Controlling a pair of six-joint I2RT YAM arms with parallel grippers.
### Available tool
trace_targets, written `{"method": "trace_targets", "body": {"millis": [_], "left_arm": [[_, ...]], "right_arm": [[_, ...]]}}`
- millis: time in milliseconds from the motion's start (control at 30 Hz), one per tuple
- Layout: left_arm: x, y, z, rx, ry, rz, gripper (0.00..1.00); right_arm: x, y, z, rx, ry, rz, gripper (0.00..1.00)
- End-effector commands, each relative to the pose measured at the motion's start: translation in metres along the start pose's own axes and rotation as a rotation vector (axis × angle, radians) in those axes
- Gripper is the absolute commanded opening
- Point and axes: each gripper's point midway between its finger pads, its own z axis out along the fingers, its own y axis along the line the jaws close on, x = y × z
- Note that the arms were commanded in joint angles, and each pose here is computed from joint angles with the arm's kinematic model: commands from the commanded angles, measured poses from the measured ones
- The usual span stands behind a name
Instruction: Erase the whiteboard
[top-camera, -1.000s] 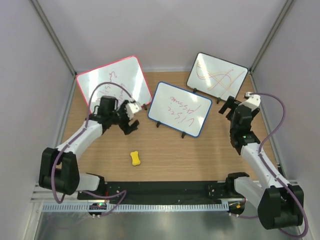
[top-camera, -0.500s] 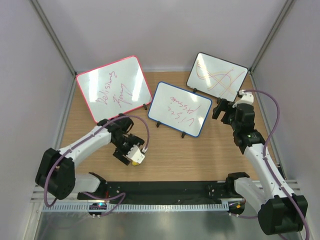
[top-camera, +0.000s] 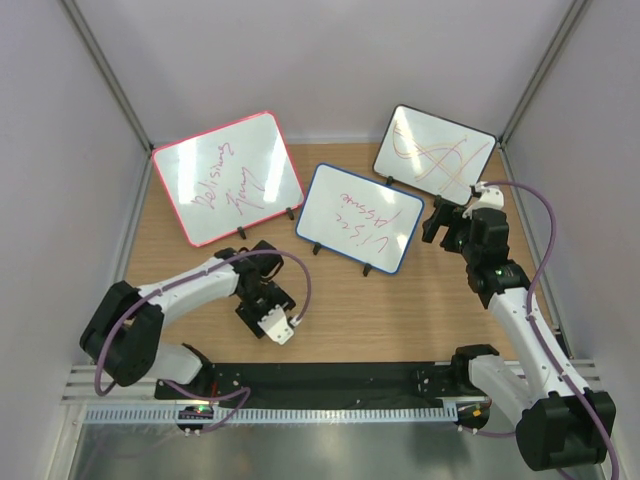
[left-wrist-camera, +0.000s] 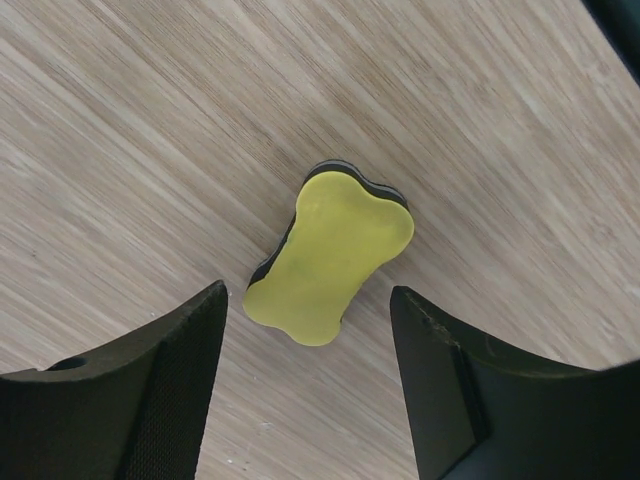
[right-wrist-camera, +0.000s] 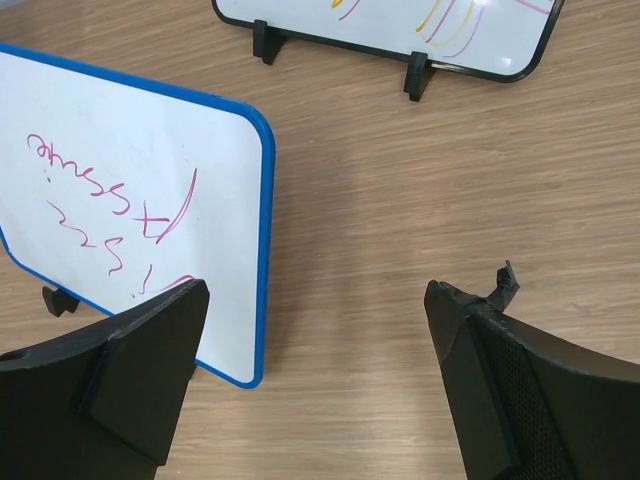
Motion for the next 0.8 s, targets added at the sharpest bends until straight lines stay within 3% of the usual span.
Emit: {"method": "trace_targets", "body": {"millis": [0,233,433,533,767], "left_arm": [[0.006,0.009,0.003,-0.010,0.038,0.052,0.67],[0.001,-0.004,0.017,0.046,0.043,0.084,0.64],[-0.003,-0.005,0.019,0.051,0.041,0.070,0.51],[-0.004,-0.007,0.019,0.054,0.042,0.059,0.40],[-0.006,-0.011,0.019,0.056,0.041,0.012,0.35]], "right_arm": [[-0.003,0.004,-0.002,-0.023,-0.011,-0.010,1.00],[-0.001,0.003,-0.001,-0.020,-0.006,-0.013,1.00],[0.004,0.009,0.000,-0.055,0.017,-0.011,1.00],[0.008,0.012,0.000,-0.074,0.032,-0.007,1.00],[0.015,0.019,-0.002,-0.108,0.073,0.004,1.00]]}}
